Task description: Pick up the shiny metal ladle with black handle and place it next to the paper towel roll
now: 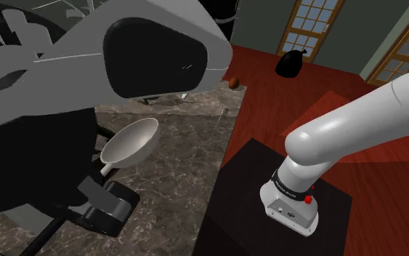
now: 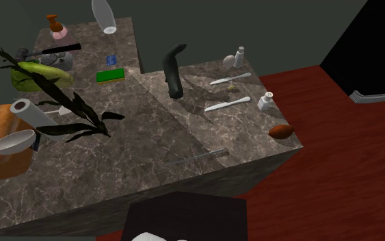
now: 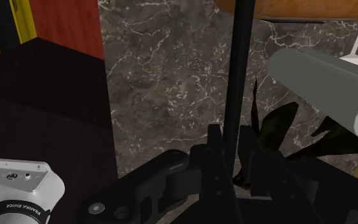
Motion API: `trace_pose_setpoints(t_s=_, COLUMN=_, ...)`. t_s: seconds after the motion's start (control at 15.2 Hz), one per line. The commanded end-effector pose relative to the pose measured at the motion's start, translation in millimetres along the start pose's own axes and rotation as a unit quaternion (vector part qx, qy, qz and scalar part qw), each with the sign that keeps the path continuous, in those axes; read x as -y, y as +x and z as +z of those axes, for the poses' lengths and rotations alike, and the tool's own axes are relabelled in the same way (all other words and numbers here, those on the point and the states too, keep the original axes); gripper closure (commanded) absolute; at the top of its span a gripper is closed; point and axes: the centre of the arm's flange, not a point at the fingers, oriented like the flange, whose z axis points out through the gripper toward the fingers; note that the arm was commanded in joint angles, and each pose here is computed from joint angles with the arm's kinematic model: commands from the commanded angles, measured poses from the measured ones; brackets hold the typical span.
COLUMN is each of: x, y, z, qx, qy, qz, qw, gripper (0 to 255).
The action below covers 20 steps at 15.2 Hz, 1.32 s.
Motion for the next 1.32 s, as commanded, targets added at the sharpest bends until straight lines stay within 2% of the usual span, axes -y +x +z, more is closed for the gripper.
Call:
trace_pose_setpoints(t_s=0.0, x=-3, y=-2, z=10, qx=0.0, qy=0.0, qz=0.0, qw=1.0, gripper=255)
trace_pose_setpoints(t_s=1.25, x=-24, y=-14, z=107, qx=0.0, qy=0.0, qz=0.0, qw=1.0, gripper=255)
